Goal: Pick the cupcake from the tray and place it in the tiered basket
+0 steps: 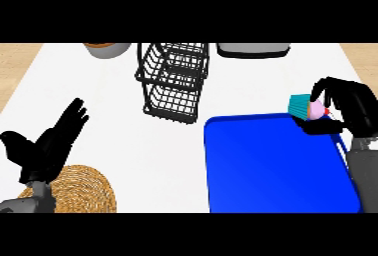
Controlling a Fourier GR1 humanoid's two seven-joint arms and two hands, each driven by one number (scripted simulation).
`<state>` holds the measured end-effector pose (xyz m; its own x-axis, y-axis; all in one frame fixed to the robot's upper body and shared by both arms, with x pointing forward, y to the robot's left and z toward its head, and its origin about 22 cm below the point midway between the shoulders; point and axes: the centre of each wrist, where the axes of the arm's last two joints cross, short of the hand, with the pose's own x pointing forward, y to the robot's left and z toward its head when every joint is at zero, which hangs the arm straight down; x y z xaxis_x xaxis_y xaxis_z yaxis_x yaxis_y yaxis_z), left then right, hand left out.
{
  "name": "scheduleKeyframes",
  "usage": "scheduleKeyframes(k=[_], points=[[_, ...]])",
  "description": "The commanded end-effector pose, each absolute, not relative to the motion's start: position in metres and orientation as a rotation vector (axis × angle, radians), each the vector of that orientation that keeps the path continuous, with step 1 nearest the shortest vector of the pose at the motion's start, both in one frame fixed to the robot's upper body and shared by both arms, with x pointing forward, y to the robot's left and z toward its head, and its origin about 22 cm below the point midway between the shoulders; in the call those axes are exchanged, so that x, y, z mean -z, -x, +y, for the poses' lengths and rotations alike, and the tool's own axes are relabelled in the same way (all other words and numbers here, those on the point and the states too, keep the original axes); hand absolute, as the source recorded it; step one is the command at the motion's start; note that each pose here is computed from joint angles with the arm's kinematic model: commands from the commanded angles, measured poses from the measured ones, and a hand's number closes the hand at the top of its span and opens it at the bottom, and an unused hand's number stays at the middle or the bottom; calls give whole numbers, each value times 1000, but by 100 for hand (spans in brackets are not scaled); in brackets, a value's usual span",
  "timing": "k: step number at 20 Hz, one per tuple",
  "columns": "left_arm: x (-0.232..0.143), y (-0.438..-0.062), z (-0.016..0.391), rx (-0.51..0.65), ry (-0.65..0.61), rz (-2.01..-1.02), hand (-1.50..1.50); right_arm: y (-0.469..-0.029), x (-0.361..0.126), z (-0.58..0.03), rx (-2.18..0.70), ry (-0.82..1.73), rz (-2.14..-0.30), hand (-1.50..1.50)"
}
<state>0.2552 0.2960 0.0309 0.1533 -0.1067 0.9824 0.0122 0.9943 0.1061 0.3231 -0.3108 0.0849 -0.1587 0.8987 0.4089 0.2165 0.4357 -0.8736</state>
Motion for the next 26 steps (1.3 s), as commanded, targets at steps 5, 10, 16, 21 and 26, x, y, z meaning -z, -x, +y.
scheduleKeyframes(k=[5, 10, 16, 21, 26], points=[[-32, -245, 303, 98, -81, -1420, 0, -300, -157, -283, -739, 829, -1842, 150], [-39, -257, 296, 107, -70, -1432, 0, -307, -196, -233, -795, 759, -1819, 150], [-39, -254, 283, 111, -75, -1432, 0, -337, -217, -145, -813, 723, -1846, 150], [-39, -257, 284, 121, -64, -1409, 0, -349, -233, -95, -804, 709, -1816, 150], [-32, -252, 293, 102, -78, -1419, 0, -353, -223, -64, -797, 694, -1779, 150]])
